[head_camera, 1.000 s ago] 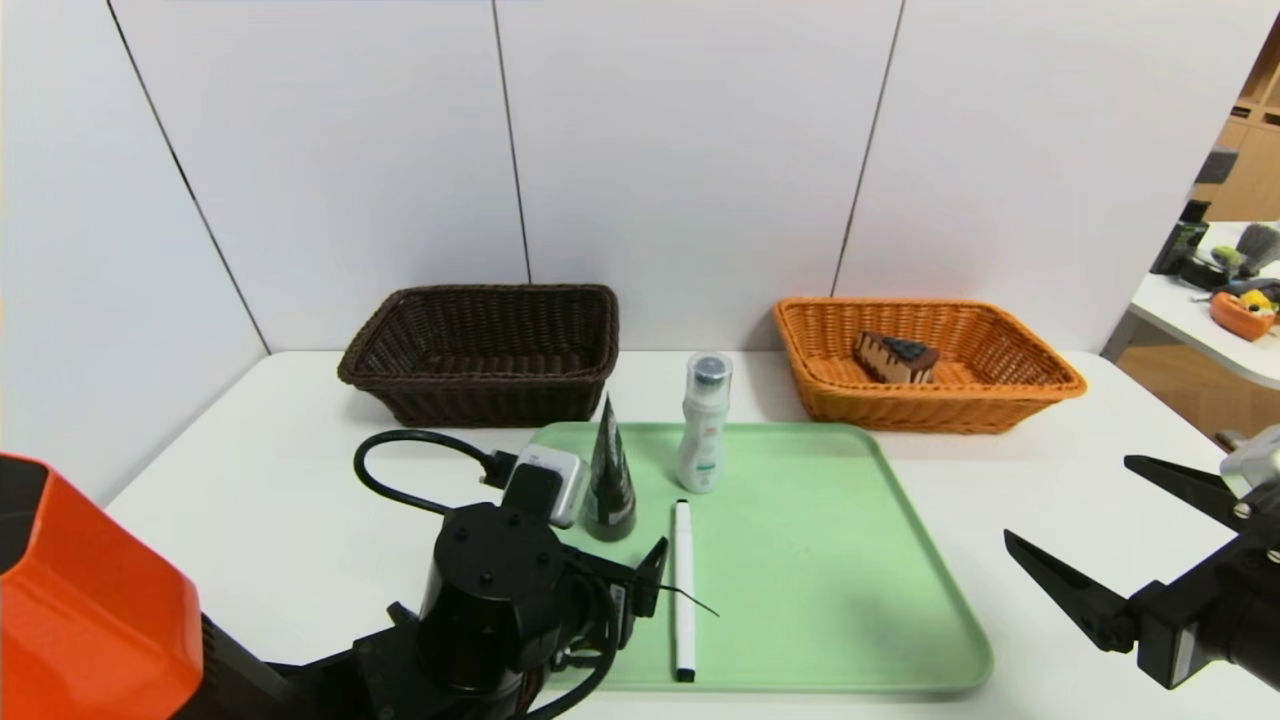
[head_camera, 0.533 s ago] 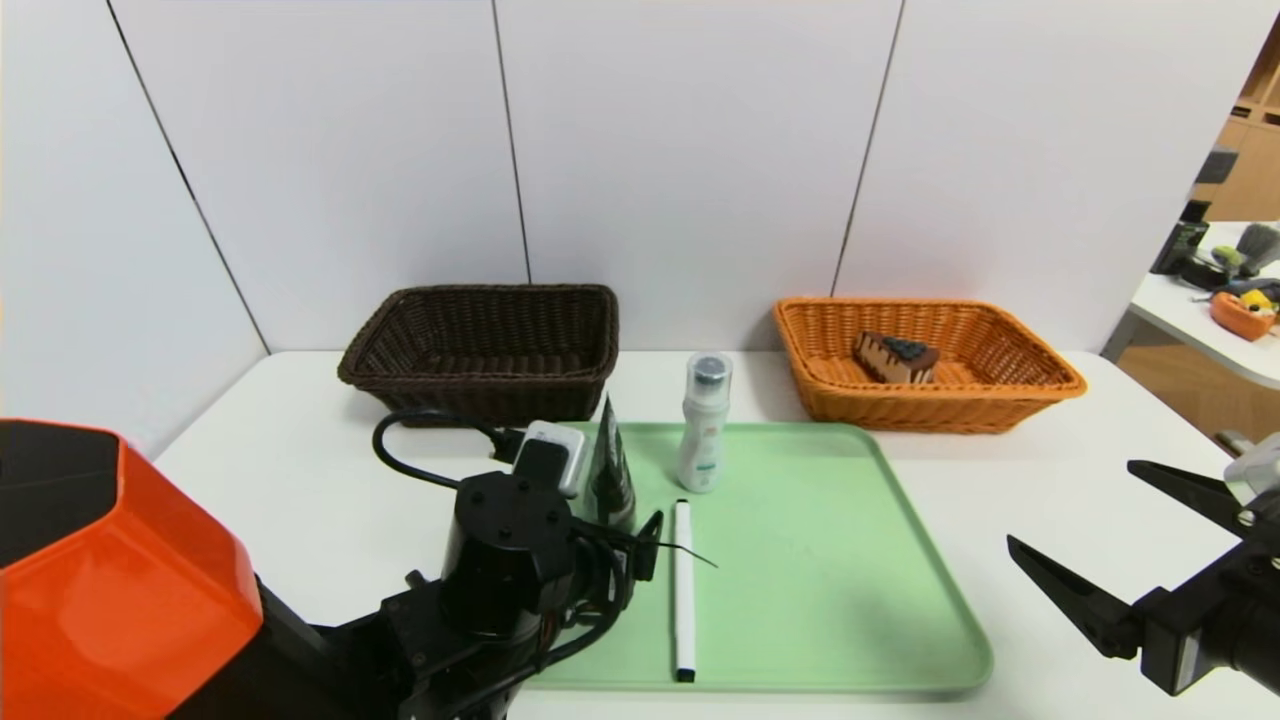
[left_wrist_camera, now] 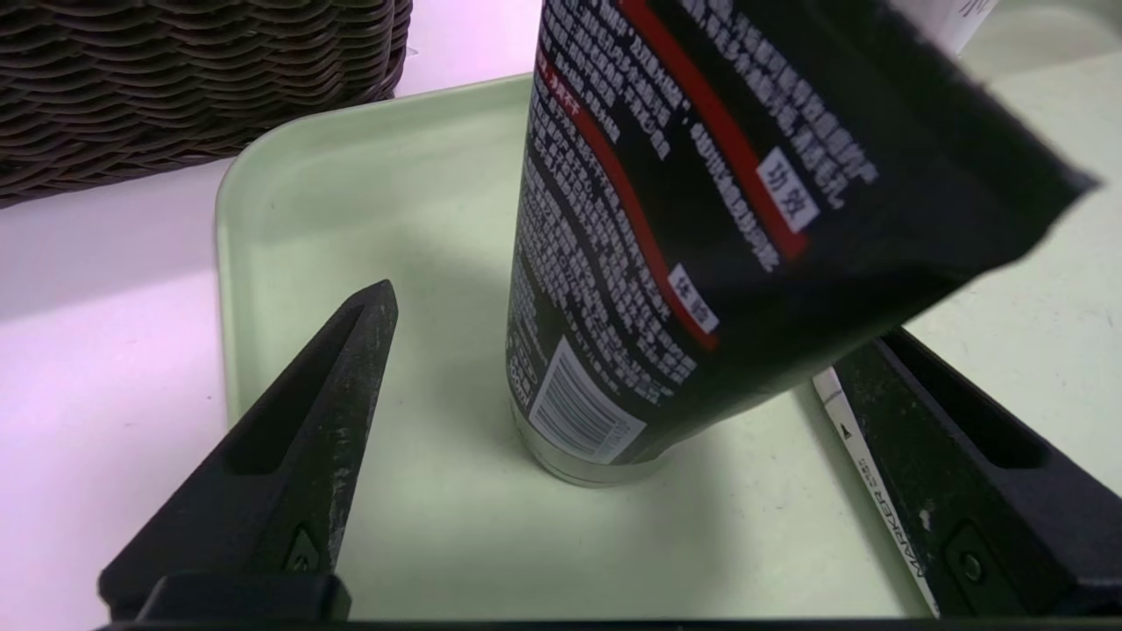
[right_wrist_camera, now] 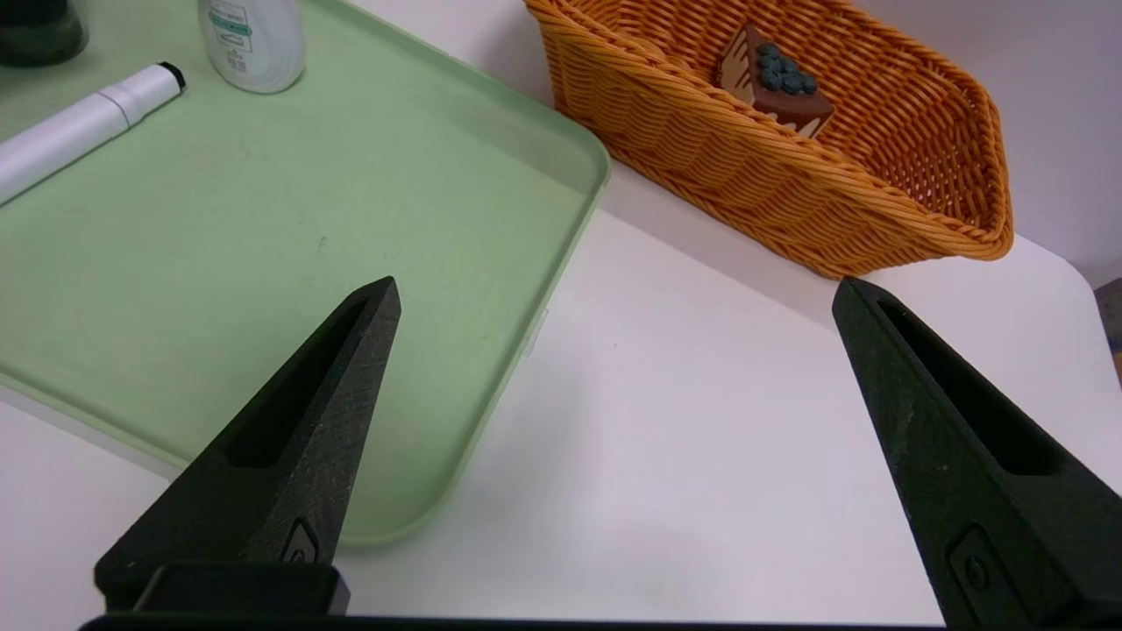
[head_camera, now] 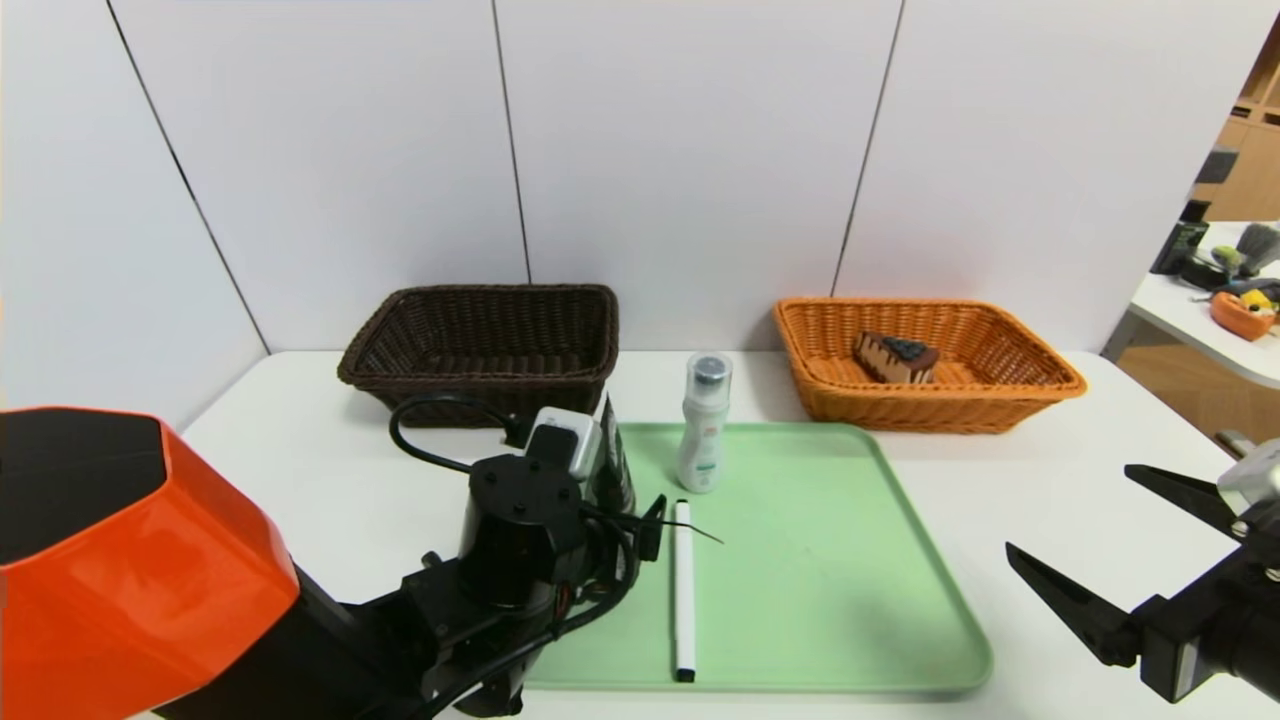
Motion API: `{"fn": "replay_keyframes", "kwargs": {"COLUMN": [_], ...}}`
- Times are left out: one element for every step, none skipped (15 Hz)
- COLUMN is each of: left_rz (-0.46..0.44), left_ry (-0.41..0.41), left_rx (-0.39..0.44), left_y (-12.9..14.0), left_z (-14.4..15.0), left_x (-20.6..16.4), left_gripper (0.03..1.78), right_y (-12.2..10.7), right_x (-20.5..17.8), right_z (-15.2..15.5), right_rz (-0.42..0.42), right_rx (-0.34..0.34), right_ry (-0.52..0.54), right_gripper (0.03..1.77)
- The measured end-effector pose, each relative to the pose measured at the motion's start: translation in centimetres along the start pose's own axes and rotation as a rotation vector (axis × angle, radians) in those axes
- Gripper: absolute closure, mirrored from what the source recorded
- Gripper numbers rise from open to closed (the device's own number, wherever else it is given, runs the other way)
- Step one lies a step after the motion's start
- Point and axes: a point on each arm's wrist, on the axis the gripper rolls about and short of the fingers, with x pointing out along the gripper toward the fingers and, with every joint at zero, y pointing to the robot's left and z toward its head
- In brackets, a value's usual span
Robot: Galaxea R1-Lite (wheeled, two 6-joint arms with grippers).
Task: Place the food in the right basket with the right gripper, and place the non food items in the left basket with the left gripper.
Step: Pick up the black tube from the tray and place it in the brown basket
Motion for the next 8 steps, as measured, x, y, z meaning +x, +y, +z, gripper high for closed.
{"fn": "replay_keyframes", "kwargs": {"left_rz": [0.002,0.004,0.009,0.015,0.019,0.022,0.025,0.026], "left_ry": [0.000,0.000,-0.002,-0.004,-0.004,-0.006,-0.008,-0.010], "left_rx": [0.001,-0.001,-0.003,-0.003,0.002,0.005,0.006,0.004], "left_y": [0.1,0.1,0.2,0.3,0.4,0.4,0.5,0.5], "left_z": [0.0,0.0,0.0,0.1,0.1,0.2,0.2,0.3], "left_x": [0.2,0.4,0.6,0.9,1.1,1.3,1.5,1.7], "left_gripper": [0.12,0.12,0.12,0.12,0.12,0.12,0.12,0.12], "right_y": [0.0,0.0,0.1,0.1,0.1,0.1,0.1,0.1], "right_x": [0.0,0.0,0.0,0.0,0.0,0.0,0.0,-0.1], "right_z": [0.0,-0.1,-0.1,-0.1,-0.1,-0.1,-0.2,-0.2], "right_rz": [0.001,0.002,0.003,0.003,0.003,0.003,0.005,0.007], "right_rx": [-0.002,-0.002,-0.002,-0.003,-0.003,-0.003,-0.003,-0.004], "right_ry": [0.000,0.002,0.003,0.003,0.003,0.003,0.004,0.004], "right_gripper": [0.10,0.10,0.10,0.10,0.10,0.10,0.10,0.10]}}
